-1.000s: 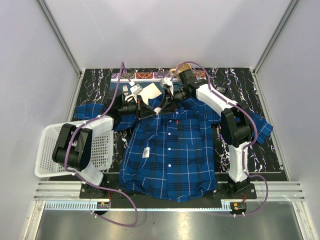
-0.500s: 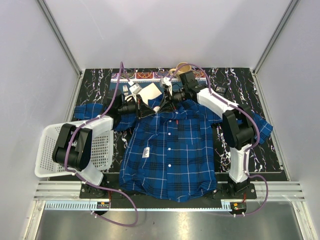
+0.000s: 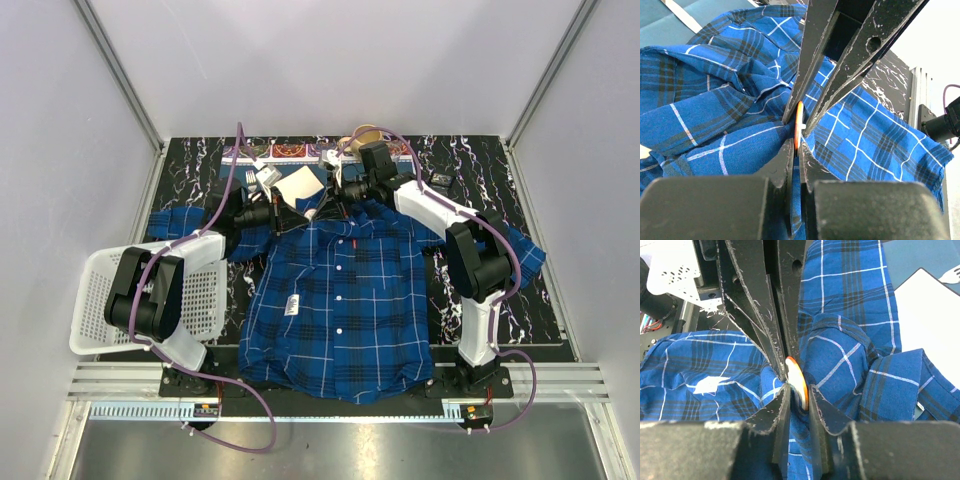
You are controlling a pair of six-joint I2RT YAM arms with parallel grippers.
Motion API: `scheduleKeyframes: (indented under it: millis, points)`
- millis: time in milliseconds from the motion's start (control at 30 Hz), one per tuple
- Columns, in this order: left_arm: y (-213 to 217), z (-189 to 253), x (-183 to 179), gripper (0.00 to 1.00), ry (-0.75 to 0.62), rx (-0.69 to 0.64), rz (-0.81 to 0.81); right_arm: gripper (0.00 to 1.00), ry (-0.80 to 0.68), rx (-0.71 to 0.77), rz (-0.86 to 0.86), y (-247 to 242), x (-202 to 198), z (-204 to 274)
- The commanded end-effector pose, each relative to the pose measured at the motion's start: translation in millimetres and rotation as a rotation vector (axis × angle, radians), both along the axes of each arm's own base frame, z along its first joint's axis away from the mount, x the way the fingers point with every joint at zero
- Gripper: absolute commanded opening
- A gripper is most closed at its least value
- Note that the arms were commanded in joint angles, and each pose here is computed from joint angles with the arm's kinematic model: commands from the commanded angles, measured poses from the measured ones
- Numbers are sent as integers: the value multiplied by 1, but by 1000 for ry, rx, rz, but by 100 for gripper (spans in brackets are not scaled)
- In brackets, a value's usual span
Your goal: Pin the brooch onto the clothing
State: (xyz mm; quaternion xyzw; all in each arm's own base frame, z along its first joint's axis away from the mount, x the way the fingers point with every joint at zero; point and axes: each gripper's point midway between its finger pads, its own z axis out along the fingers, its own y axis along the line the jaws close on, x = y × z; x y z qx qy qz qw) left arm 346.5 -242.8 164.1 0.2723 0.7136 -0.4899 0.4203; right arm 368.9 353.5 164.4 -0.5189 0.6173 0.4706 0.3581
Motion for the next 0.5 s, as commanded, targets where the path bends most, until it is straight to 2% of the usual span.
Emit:
scheduleKeyframes:
  millis: [0,233,467]
  points:
    - [-10,17,-11,0,-42,-40,-76,21,-168,36,-92,4,29,37]
    - [-10,22,-11,0,-56,-51,-71,15,-164,12,-106,3,33,33]
    - [-10,24,-14,0,-72,-55,-71,15,-145,-5,-127,1,37,31]
